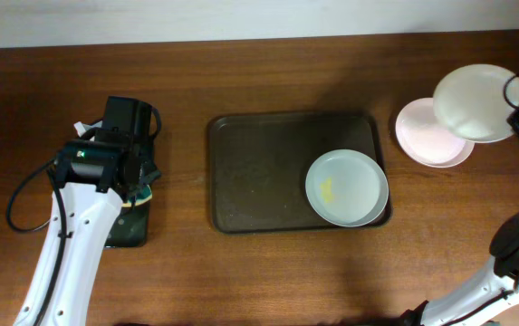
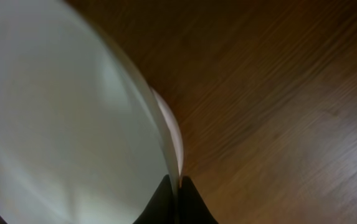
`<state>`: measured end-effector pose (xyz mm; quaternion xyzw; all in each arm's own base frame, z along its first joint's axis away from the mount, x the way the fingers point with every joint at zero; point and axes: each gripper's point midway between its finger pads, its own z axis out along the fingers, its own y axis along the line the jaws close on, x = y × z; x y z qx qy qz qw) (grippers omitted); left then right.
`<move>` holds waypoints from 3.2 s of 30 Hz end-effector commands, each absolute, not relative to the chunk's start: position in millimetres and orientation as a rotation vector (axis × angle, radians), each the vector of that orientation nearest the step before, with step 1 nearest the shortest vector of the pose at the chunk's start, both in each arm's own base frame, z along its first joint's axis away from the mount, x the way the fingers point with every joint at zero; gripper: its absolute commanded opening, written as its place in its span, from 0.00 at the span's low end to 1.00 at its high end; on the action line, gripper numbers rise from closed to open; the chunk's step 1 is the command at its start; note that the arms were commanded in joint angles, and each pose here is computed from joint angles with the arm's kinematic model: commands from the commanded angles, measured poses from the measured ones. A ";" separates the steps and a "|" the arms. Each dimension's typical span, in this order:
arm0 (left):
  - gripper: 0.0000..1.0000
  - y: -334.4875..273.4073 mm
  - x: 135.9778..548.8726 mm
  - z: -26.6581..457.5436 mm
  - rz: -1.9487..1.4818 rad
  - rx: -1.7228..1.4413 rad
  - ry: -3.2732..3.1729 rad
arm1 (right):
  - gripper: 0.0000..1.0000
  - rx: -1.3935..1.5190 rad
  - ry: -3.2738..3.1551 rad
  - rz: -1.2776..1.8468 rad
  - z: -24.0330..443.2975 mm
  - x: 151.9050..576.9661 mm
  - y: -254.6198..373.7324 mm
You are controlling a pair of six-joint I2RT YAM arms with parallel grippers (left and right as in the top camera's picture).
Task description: Clean dirty plates on tray and stack at the side
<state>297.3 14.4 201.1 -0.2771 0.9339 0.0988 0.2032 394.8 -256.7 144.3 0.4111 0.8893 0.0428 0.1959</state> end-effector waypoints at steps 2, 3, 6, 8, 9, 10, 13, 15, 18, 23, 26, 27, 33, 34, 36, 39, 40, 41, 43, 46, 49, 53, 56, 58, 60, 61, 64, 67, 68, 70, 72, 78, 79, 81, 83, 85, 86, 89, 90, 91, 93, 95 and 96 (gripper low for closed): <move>0.00 20.0 296.8 207.2 0.298 -0.770 2.578 | 0.04 1.112 2.489 0.215 120.6 408.7 -241.0; 0.00 19.9 297.5 207.4 0.296 -0.770 2.576 | 0.04 1.109 2.498 0.219 113.3 409.1 -238.1; 0.00 19.7 298.5 207.8 0.293 -0.770 2.572 | 0.04 1.099 2.540 0.235 100.3 409.2 -225.5; 0.00 19.4 298.3 207.6 0.290 -0.770 2.574 | 0.05 1.086 2.563 0.244 98.4 410.0 -216.7; 0.00 19.2 298.4 207.6 0.289 -0.770 2.574 | 0.04 1.076 2.572 0.247 96.2 411.3 -211.9; 0.00 19.2 298.3 207.5 0.289 -0.770 2.574 | 0.04 1.072 2.586 0.227 92.3 410.5 -209.4; 0.00 19.3 298.1 207.5 0.290 -0.770 2.575 | 0.05 1.091 2.633 0.101 69.6 398.2 -211.6; 0.00 19.2 298.1 207.5 0.290 -0.770 2.575 | 0.05 1.111 2.634 0.092 64.3 395.0 -212.0; 0.00 19.3 297.5 207.2 0.292 -0.770 2.578 | 0.34 1.112 2.635 0.090 64.3 394.7 -212.1; 0.00 17.0 296.6 206.1 0.275 -0.769 2.589 | 0.64 0.933 2.608 0.417 109.8 415.1 -162.7; 0.00 13.6 297.2 205.2 0.248 -0.767 2.597 | 0.66 0.553 2.798 0.456 106.0 413.3 -87.3; 0.00 12.7 297.3 205.0 0.241 -0.766 2.600 | 0.66 0.376 2.853 0.466 99.6 413.2 -55.2; 0.00 12.7 296.3 204.6 0.245 -0.758 2.607 | 0.63 -0.113 3.067 0.030 50.0 380.1 14.1; 0.00 12.7 296.3 204.6 0.245 -0.758 2.607 | 0.59 -0.139 3.062 0.032 45.1 379.5 20.7; 0.00 12.7 296.3 204.6 0.245 -0.758 2.607 | 0.59 -0.168 3.032 0.014 35.7 383.2 26.2; 0.00 12.8 296.0 204.5 0.246 -0.758 2.608 | 0.66 -0.164 2.963 0.011 29.3 397.0 26.5; 0.00 12.8 295.6 204.4 0.247 -0.758 2.610 | 0.70 -0.164 2.963 0.011 28.2 396.7 26.5; 0.00 12.8 295.6 204.3 0.247 -0.758 2.610 | 0.70 -0.164 2.969 0.012 26.0 394.7 26.6; 0.00 12.6 295.6 204.3 0.245 -0.758 2.610 | 0.70 -0.166 2.998 0.025 17.5 384.8 27.6; 0.00 10.7 296.3 204.0 0.230 -0.757 2.613 | 0.69 -0.200 2.995 0.401 20.1 374.6 72.4; 0.00 10.7 296.3 204.0 0.230 -0.756 2.613 | 0.66 -0.254 2.940 0.657 34.1 373.3 119.8; 0.00 10.8 296.1 203.9 0.231 -0.756 2.614 | 0.64 0.090 3.066 0.289 24.8 369.5 71.5; 0.00 9.3 297.3 204.0 0.218 -0.755 2.613 | 0.64 0.074 3.136 0.290 11.4 346.4 76.6; 0.00 9.2 297.4 203.9 0.218 -0.755 2.613 | 0.64 0.048 3.169 0.289 0.2 331.9 81.9; 0.00 7.8 297.3 203.6 0.207 -0.754 2.617 | 0.64 0.075 3.178 0.287 -5.6 326.8 82.7; 0.00 5.4 297.5 203.0 0.189 -0.752 2.623 | 0.53 0.079 3.183 0.287 -8.4 324.2 82.4; 0.00 1.5 299.4 202.6 0.163 -0.716 2.637 | 0.24 0.167 3.207 0.273 -13.3 315.9 80.5; 0.00 -20.3 305.9 201.2 0.021 -0.556 2.692 | 0.17 0.158 3.209 0.273 -13.3 315.2 81.9; 0.00 -33.4 309.2 201.2 -0.070 -0.475 2.711 | 0.21 0.158 3.209 0.274 -13.3 315.3 82.0; 0.00 -70.2 317.7 202.7 -0.316 -0.320 2.712 | 0.04 0.154 3.186 0.291 -13.2 320.8 84.1; 0.00 -106.8 326.7 196.3 -0.500 -0.210 2.672 | 0.04 0.147 3.152 0.335 -12.5 328.7 89.3; 0.01 -173.8 338.0 139.6 -0.619 -0.133 2.667 | 0.04 0.091 3.127 0.489 -8.2 330.0 115.8; 0.00 -184.2 340.1 129.6 -0.626 -0.120 2.681 | 0.04 0.062 3.128 0.485 -8.4 328.6 121.3; 0.00 -200.9 343.0 111.3 -0.649 -0.166 2.713 | 0.04 -0.005 3.114 0.487 -8.4 328.4 135.2; 0.00 -217.3 346.0 92.4 -0.662 -0.158 2.735 | 0.04 -0.099 3.104 0.491 -8.2 324.4 154.0; 0.00 -234.5 343.3 76.0 -0.702 -0.117 2.765 | 0.04 -0.150 3.096 0.454 -9.2 322.2 163.2; 0.00 -237.0 342.7 70.6 -0.703 -0.132 2.777 | 0.04 -0.116 3.099 0.414 -10.4 322.7 161.6; 0.00 -238.0 343.4 61.1 -0.696 -0.143 2.793 | 0.04 -0.073 3.093 0.415 -10.3 325.3 162.0; 0.00 -237.4 342.3 55.2 -0.687 -0.147 2.807 | 0.04 -0.055 3.094 0.408 -10.5 325.8 161.3; 0.00 -236.4 340.4 47.6 -0.676 -0.151 2.827 | 0.04 -0.040 3.094 0.382 -11.2 326.5 158.5; 0.00 -233.2 334.6 29.8 -0.641 -0.166 2.883 | 0.04 -0.037 3.097 0.381 -11.3 325.8 158.2; 0.00 -228.5 325.8 9.0 -0.597 -0.185 2.954 | 0.04 -0.037 3.097 0.381 -11.3 325.9 158.2; 0.00 -224.7 321.0 2.5 -0.568 -0.194 2.984 | 0.04 -0.037 3.097 0.381 -11.3 325.9 158.2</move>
